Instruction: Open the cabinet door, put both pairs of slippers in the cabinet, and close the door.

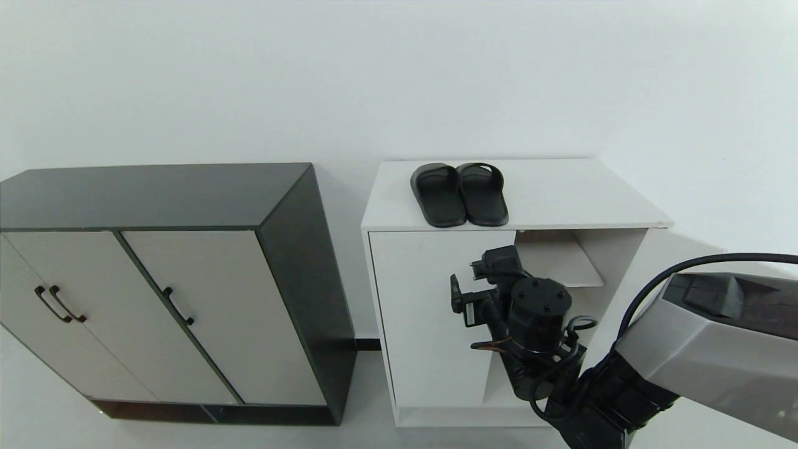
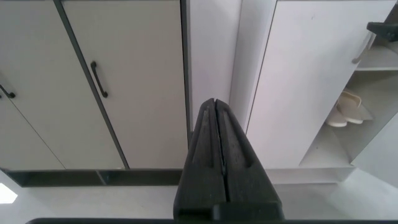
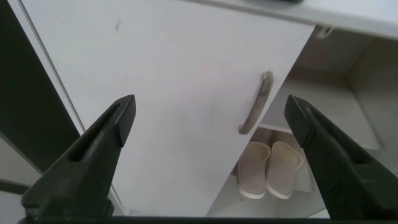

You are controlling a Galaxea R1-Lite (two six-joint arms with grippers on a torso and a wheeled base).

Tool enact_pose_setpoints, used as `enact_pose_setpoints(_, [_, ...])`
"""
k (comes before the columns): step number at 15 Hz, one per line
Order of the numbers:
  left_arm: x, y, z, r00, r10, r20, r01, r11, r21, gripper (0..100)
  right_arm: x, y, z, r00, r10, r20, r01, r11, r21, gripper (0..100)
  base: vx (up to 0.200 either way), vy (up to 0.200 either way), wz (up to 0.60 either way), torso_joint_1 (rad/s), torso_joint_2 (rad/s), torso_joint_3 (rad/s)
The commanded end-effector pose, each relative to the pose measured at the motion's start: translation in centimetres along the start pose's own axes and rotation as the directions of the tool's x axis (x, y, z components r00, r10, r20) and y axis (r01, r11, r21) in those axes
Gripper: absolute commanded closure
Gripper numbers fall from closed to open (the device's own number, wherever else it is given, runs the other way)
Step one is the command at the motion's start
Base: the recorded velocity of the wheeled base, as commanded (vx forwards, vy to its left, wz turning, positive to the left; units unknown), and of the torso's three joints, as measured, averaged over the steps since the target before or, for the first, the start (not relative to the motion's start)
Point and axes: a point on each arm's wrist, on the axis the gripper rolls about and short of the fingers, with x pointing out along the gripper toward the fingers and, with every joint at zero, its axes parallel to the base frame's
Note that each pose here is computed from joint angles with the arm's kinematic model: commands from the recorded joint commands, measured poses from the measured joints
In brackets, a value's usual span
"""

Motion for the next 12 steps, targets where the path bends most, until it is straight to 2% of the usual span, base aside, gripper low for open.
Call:
enact_pose_setpoints(1, [0.0,0.0,0.0,1.000,0.000,-0.001,0.000,1.000,0.000,100,0.0,0.0,-0.1,1.000,0.001,-0.002,-0.001,1.000,-0.008,0,0.000,0.000,0.00,0.271,-0.57,-0.325])
enact_pose_setpoints(6, [0.0,0.0,0.0,1.000,0.000,0.000,0.000,1.000,0.000,100,0.1,0.1,-0.1,1.000,0.005,0.002,-0.005,1.000,-0.018,0,0.000,0.000,0.00,0.259,-0.59,-0.324])
enact_pose_setpoints(8, [0.0,0.0,0.0,1.000,0.000,-0.001,0.000,1.000,0.000,100,0.1,0.2,0.3,0.999,0.035,0.040,-0.033,0.998,-0.054,0,0.000,0.000,0.00,0.063,-0.15,-0.080])
enact_pose_setpoints(10, [0.0,0.0,0.0,1.000,0.000,0.000,0.000,1.000,0.001,100,1.2,0.7,2.3,0.998,0.013,0.061,-0.009,0.997,-0.076,0,0.000,0.000,0.00,0.000,0.00,0.000])
enact_pose_setpoints(11, [0.0,0.0,0.0,1.000,-0.001,0.000,0.001,1.000,0.001,100,1.4,0.7,3.0,0.998,0.009,0.056,-0.006,0.998,-0.069,0,0.000,0.000,0.00,0.000,0.00,0.000])
enact_pose_setpoints(12, [0.0,0.0,0.0,1.000,-0.001,-0.001,0.001,1.000,0.005,100,1.3,0.7,4.6,1.000,0.018,-0.017,-0.018,1.000,-0.008,0,0.000,0.000,0.00,0.000,0.00,0.000])
